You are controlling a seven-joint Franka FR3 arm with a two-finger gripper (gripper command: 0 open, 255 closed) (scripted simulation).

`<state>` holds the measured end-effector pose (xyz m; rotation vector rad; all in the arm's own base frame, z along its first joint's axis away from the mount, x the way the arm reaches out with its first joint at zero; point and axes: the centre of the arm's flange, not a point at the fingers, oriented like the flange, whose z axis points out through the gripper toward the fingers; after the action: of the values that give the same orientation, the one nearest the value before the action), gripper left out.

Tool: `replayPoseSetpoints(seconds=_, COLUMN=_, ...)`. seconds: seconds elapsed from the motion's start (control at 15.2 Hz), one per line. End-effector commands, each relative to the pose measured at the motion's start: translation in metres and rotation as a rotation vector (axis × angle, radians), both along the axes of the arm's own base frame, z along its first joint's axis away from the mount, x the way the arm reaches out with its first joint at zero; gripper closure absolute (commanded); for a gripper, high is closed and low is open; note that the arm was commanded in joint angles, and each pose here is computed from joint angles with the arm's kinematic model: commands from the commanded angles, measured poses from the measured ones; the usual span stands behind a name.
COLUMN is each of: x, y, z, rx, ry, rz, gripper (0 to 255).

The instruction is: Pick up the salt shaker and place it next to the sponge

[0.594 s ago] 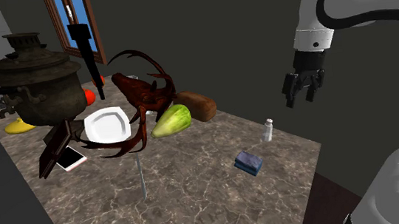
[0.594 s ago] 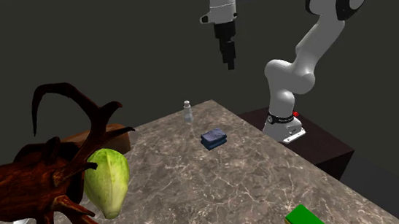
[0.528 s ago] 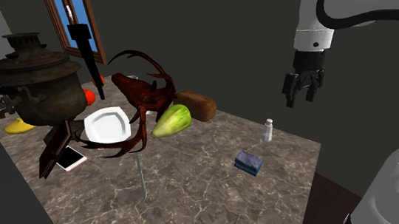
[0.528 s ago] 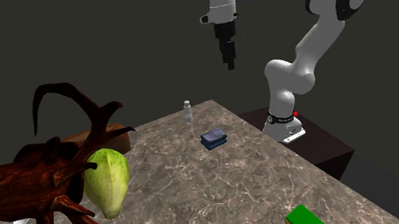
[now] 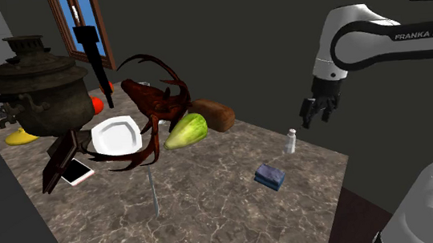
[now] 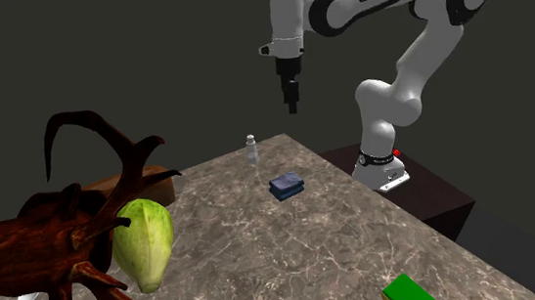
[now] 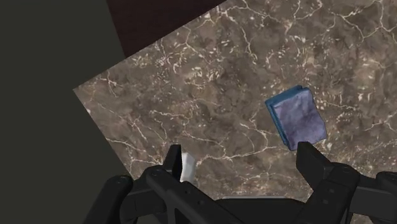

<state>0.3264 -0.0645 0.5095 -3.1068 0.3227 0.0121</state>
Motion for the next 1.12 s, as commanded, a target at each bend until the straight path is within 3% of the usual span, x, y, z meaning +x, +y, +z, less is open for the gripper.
replayPoseSetpoints(seconds=0.0, x=0.008, y=-0.008, z=-0.018, rx=-0.013, ry=-0.033, rz=0.006, gripper=0)
replayPoseSetpoints(seconds=0.79, x=0.065, y=-0.079, z=-0.129, rx=-0.081, ry=-0.201, rz=0.033, gripper=0)
replayPoseSetpoints(seconds=1.06, x=0.072, y=-0.084, z=-0.15, rx=-0.085, ry=-0.21, rz=0.035, gripper=0)
